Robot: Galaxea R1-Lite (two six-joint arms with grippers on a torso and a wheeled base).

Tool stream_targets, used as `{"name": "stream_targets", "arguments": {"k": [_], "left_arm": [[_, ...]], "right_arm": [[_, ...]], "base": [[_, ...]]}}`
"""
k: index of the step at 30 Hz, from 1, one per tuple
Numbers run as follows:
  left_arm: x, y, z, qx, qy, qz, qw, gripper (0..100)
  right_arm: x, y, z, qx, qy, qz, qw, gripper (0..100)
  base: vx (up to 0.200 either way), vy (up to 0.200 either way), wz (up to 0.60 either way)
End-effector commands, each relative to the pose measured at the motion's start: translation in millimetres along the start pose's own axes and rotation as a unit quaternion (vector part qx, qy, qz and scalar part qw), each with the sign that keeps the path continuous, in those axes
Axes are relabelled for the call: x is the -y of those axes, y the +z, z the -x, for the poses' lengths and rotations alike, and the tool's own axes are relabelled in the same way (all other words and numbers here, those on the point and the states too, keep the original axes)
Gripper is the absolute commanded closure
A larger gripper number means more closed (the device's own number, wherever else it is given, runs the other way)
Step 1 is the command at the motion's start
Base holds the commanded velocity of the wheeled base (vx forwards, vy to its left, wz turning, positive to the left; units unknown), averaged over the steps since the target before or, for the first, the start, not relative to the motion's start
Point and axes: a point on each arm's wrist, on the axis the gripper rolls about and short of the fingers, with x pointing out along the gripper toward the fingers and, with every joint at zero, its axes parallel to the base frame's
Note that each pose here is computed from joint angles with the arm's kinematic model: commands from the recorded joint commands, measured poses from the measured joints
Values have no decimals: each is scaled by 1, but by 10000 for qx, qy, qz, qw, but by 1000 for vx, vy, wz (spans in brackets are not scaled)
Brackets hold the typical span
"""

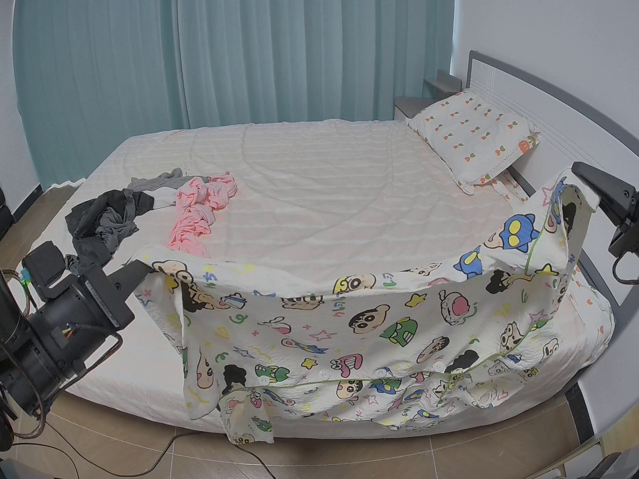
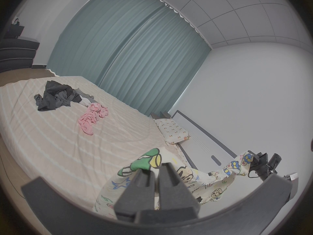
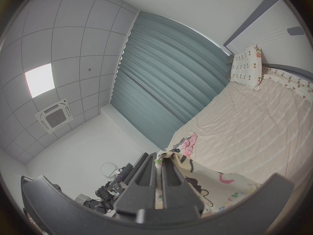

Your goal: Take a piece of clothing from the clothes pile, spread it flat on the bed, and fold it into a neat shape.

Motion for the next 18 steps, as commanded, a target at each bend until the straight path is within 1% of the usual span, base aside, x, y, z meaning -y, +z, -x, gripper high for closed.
{"name": "stream_targets", "arguments": {"k": [1,9,16,18], "left_arm": [[-4,0,-26,-117,216,-10,9997,100],[-3,0,-47,-193,295,-29,9994,100],[-12,-3,-83,-286,608,-43,9977,100],[-16,-5,-96,-332,704,-46,9970,100]], "right_arm": [[19,0,-15,-74,-244,-93,9996,100],[27,8,-27,30,-297,-58,9995,100],[44,13,-45,-27,-486,-133,9987,100],[52,12,-52,-92,-584,-131,9982,100]], "base": [[200,0,0],[200,0,0],[200,0,0],[200,0,0]]}}
